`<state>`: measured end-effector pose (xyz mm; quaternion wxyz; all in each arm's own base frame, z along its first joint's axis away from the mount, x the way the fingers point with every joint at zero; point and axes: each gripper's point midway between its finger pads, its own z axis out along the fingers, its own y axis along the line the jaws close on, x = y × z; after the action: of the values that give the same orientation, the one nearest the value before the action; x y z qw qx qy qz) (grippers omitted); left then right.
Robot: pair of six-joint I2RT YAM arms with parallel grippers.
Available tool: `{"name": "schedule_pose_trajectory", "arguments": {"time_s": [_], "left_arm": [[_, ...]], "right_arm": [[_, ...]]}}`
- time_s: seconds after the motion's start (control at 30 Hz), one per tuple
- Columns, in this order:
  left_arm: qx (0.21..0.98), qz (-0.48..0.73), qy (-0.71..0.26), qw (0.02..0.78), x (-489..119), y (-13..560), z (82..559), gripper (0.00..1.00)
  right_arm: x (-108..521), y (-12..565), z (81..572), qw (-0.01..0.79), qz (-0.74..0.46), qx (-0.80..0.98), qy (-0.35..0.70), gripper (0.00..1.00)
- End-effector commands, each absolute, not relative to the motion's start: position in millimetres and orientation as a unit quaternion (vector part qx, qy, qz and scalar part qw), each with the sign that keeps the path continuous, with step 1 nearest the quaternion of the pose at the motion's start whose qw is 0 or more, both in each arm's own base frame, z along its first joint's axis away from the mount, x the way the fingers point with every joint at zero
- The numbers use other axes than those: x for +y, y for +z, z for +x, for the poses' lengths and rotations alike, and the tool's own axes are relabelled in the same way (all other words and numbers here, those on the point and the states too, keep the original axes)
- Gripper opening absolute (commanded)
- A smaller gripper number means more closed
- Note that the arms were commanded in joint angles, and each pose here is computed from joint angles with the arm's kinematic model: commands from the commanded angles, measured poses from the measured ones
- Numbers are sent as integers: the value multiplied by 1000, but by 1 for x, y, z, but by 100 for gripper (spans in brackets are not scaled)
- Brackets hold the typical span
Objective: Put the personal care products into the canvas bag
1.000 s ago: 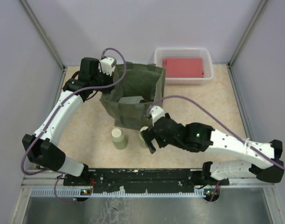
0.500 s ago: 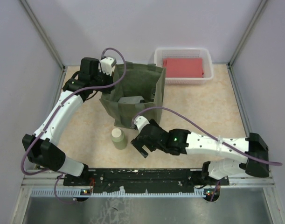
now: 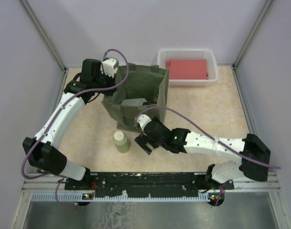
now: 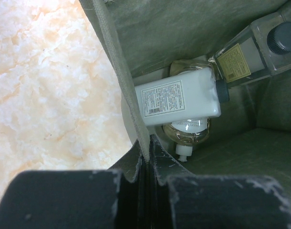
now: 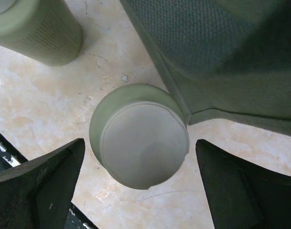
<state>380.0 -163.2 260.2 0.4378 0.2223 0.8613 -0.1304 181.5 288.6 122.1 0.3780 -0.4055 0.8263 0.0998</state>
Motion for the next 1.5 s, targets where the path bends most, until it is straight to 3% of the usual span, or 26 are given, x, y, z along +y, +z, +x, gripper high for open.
{"name": "schedule_pose_trajectory", "arguments": {"time_s": [0.0, 0.37, 0.53, 0.77, 0.97, 1.17, 1.47], "left_arm": [[853, 218, -125, 457, -158, 278, 378, 0], [856, 218, -122, 454, -157, 273, 379, 0], [856, 217, -121, 453, -157, 272, 379, 0], [856, 217, -123, 453, -158, 270, 380, 0], [855, 220, -119, 455, -155, 273, 378, 0], [849, 222, -128, 462, -158, 278, 376, 0], [848, 224, -129, 462, -158, 280, 372, 0]], "right_arm": [[307, 128, 188, 397, -416, 808, 126, 99], [314, 99, 190, 380, -415, 818, 120, 97], [311, 96, 191, 381, -403, 824, 114, 43], [303, 113, 189, 386, -378, 833, 120, 1], [281, 199, 169, 386, -329, 847, 160, 0], [243, 306, 156, 457, -273, 815, 227, 0], [222, 415, 193, 582, -236, 743, 232, 0]]}}
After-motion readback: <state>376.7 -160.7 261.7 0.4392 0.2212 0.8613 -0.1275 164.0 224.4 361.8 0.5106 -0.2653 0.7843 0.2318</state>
